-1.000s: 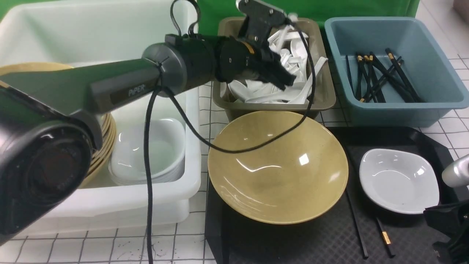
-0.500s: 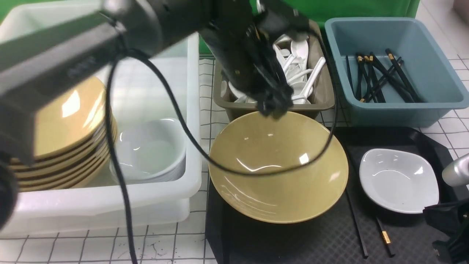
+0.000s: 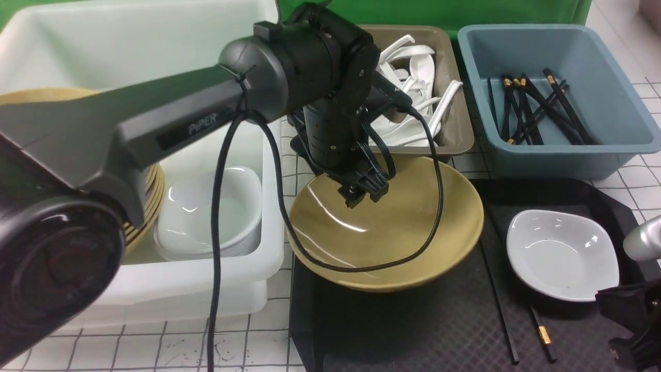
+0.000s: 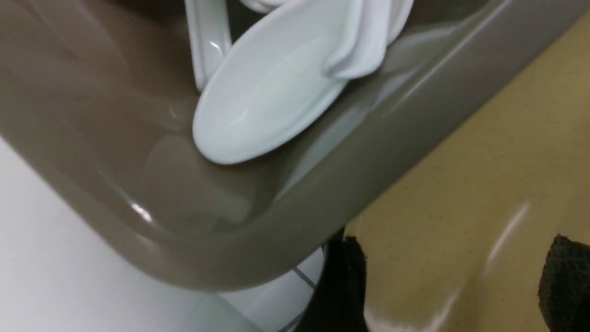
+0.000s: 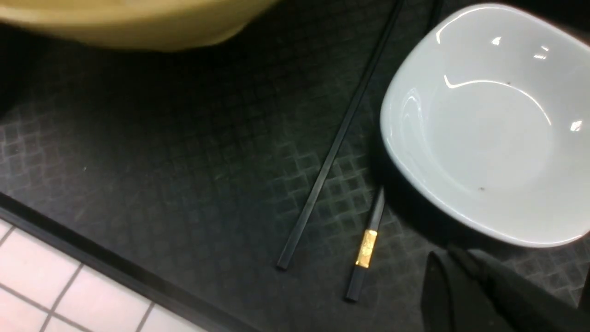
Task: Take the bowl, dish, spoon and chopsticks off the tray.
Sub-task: Use the left arm to grab the yellow noodle bowl on the left
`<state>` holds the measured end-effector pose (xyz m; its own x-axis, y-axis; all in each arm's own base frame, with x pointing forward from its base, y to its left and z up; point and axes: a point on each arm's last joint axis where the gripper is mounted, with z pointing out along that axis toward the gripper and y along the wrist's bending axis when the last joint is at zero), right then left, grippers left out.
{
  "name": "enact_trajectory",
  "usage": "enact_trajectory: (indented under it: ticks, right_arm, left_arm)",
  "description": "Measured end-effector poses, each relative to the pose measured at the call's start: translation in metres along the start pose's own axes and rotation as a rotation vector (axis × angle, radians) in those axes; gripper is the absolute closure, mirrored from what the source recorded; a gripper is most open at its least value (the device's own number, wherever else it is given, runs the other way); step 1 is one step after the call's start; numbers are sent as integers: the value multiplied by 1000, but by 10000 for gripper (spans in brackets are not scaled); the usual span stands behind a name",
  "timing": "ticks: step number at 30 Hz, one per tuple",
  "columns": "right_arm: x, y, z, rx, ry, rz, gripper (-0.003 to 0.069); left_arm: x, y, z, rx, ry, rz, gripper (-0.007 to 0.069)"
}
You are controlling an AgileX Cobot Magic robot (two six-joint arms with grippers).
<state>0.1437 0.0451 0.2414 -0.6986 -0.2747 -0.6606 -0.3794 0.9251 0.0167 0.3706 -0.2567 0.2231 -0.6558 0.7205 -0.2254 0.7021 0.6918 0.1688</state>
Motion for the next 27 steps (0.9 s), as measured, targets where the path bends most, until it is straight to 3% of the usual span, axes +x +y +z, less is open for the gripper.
enact_trajectory:
  ticks: [8,12,16,19,27]
  right_arm:
    - [0,0,0,0,0,0,611]
    - [0,0,0,1,-2,0,610]
    - [0,0,0,1,-3,0,610]
    - [0,0,0,1,-3,0,610]
    - [0,0,0,1,-3,0,610]
  left_arm:
    - [5,-14,9,146,77,-72,277]
    - [4,-13,-5,149,64,-78,289]
    - [-2,-9,-28,142,9,-94,279]
    - [-6,-6,-42,134,-30,-98,232]
    - [-8,-15,-15,210,24,-63,157]
